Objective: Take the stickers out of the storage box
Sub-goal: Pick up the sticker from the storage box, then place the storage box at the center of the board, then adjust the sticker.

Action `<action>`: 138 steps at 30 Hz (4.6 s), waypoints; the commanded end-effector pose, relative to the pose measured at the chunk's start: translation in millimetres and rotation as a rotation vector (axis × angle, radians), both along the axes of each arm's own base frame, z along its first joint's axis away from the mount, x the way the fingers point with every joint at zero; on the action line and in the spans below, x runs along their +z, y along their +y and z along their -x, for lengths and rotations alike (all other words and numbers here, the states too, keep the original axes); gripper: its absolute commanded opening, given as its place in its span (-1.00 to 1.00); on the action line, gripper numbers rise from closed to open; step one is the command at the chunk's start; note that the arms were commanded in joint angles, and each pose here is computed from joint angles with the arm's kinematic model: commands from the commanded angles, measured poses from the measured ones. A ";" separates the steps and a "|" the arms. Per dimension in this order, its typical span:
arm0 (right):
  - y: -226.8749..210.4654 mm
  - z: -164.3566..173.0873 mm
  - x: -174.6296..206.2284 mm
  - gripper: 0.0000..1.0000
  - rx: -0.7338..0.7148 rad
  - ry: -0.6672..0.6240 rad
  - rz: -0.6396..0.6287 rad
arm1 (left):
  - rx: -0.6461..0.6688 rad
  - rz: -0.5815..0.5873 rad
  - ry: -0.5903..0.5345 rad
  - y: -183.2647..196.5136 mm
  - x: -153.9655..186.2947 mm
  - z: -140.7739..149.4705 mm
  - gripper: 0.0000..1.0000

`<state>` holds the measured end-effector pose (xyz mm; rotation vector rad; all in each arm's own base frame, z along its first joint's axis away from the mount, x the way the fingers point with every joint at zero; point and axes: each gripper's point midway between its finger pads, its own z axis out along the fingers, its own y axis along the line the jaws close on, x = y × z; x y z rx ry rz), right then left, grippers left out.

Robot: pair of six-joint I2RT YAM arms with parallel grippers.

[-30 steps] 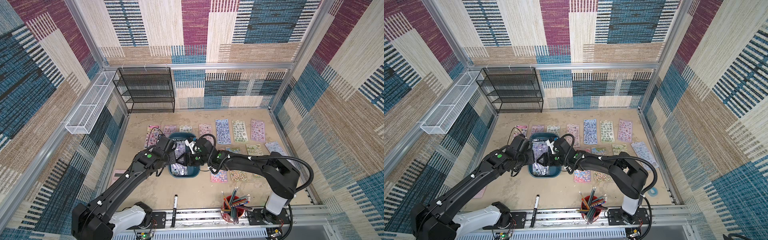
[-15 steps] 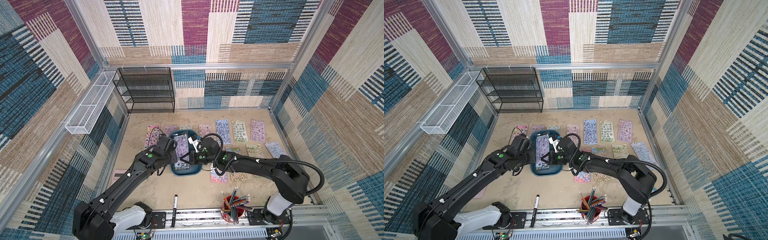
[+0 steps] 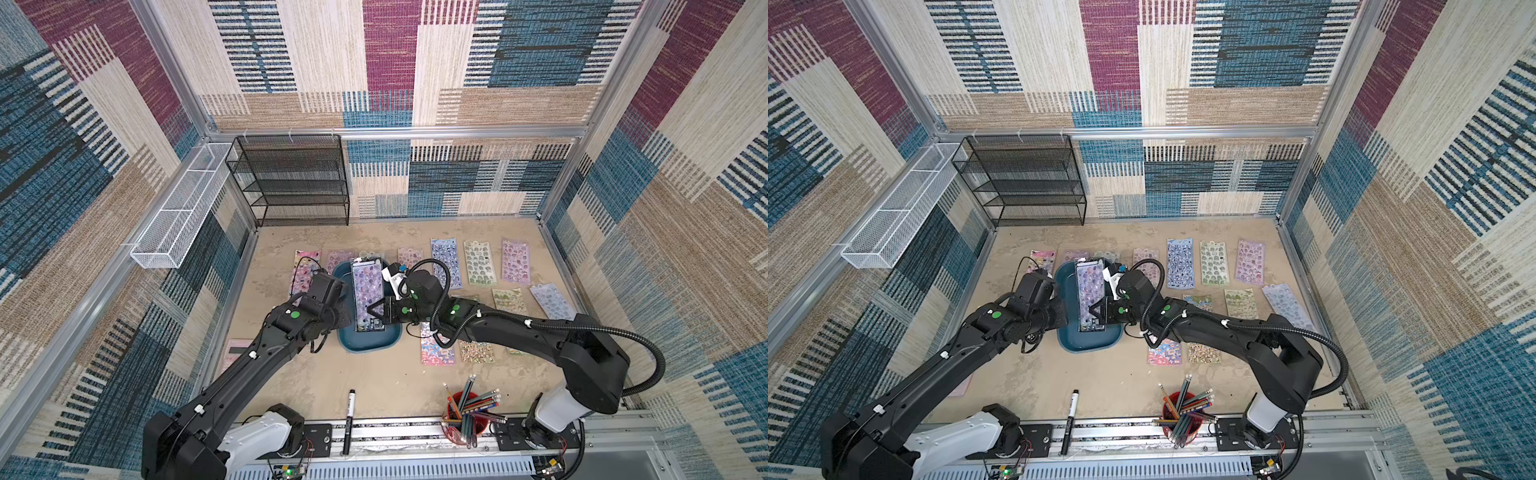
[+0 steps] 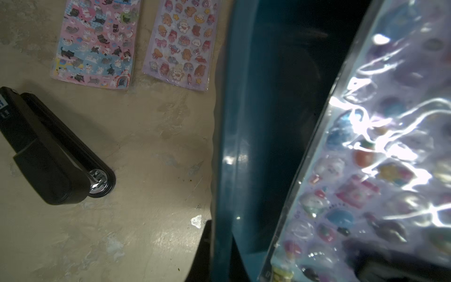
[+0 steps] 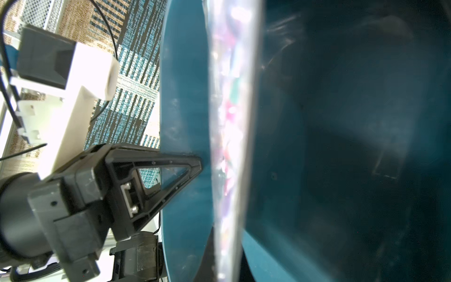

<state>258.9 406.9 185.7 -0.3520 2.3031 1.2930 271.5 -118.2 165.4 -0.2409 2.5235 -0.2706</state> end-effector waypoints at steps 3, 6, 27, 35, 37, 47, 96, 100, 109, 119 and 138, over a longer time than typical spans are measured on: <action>0.2 -3.9 6.6 -1.00 -0.010 -0.032 0.005 | 0.016 0.035 -0.010 -2.7 3.5 -3.8 -1.00; -2.2 -6.2 12.3 -1.00 -0.022 -0.054 0.008 | 0.020 0.034 -0.006 -0.6 1.7 -3.5 -1.00; -65.2 -26.1 80.5 -1.00 -0.216 -0.328 0.068 | 0.062 0.023 0.047 23.7 -16.5 7.5 -1.00; -86.3 -28.8 87.1 -1.00 -0.266 -0.362 0.095 | 0.070 -0.052 0.090 45.3 -21.2 20.1 -1.00; -88.4 -28.7 86.9 -1.00 -0.270 -0.363 0.097 | 0.075 -0.072 0.099 51.8 -23.1 24.0 -1.00; -90.5 -30.3 84.9 -1.00 -0.275 -0.358 0.103 | 0.059 -0.126 0.218 62.4 -45.7 29.9 -1.00; -116.9 -40.5 80.2 -1.00 -0.331 -0.395 0.198 | -0.001 -0.073 0.388 57.9 -45.2 30.4 -0.25; -122.0 -42.2 89.9 -1.00 -0.329 -0.437 0.232 | -0.083 -0.011 0.208 44.7 7.4 17.5 -0.23; -92.7 -25.3 114.6 -1.00 -0.088 -0.491 0.203 | -0.229 0.240 -0.267 2.7 120.5 -6.8 0.19; -54.3 18.4 134.9 -1.00 0.196 -0.465 -0.029 | -0.341 0.504 -0.462 -34.7 177.3 -17.6 0.49; -29.8 30.2 137.6 -1.00 0.308 -0.395 -0.179 | -0.413 0.676 -0.474 -77.0 187.0 -34.9 0.35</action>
